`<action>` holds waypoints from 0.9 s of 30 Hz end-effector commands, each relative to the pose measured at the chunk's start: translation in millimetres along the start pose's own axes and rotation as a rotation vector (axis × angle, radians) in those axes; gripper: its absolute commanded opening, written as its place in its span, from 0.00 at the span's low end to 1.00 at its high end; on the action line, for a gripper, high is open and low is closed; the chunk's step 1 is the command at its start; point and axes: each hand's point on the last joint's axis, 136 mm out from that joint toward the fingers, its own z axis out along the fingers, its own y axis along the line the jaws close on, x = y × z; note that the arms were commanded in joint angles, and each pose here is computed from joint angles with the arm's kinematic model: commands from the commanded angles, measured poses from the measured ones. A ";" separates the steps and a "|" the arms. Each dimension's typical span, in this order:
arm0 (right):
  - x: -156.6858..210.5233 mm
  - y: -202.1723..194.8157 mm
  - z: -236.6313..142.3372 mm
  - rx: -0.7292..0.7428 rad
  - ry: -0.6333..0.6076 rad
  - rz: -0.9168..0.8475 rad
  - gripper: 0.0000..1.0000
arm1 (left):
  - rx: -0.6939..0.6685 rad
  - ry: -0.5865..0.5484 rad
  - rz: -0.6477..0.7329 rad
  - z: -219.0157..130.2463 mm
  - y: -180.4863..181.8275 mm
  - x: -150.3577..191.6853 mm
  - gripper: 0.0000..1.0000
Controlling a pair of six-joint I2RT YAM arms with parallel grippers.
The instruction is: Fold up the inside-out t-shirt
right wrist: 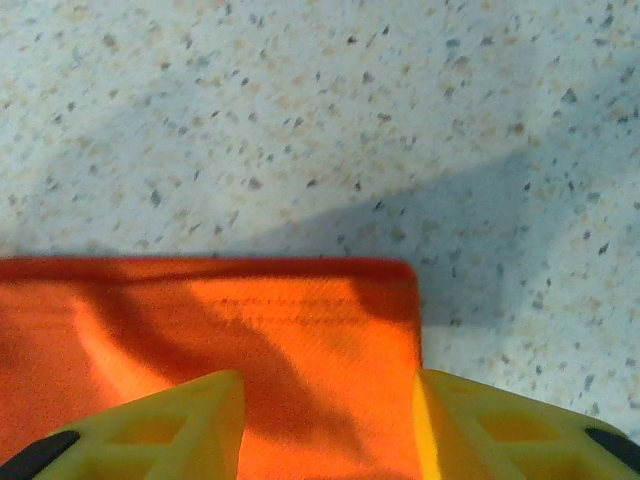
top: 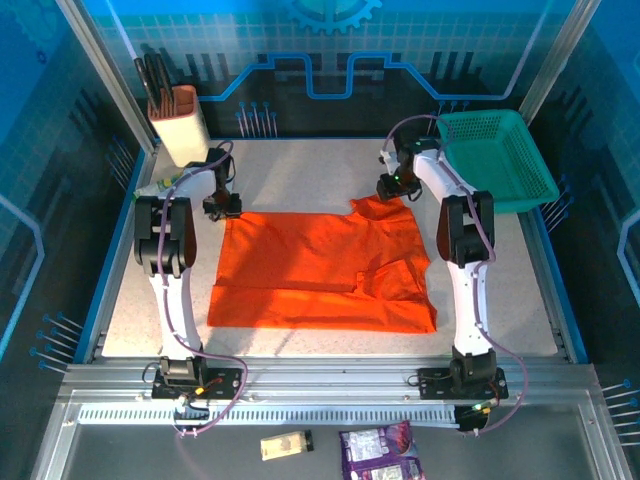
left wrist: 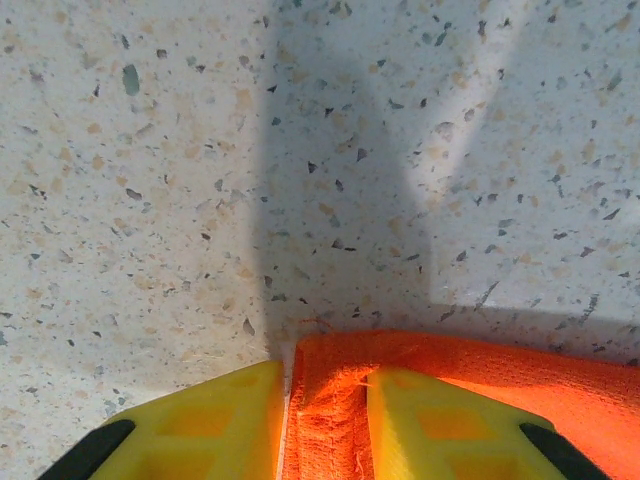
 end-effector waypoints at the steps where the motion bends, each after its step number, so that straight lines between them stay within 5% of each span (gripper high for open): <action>1: 0.2 1.3 7.5 0.016 0.031 -0.043 0.49 | 0.013 0.029 0.031 4.9 -4.0 6.2 0.29; 7: 0.2 3.1 22.6 -0.003 0.049 -0.052 0.45 | 0.041 0.018 0.035 -0.4 -9.1 3.5 0.29; 14: 3.4 2.9 28.4 -0.005 0.062 -0.052 0.22 | 0.062 -0.023 0.029 -18.3 -13.0 -9.2 0.32; 27: 6.6 -0.4 28.3 0.012 0.070 -0.052 0.20 | 0.011 0.024 0.031 -5.3 -5.3 -6.5 0.30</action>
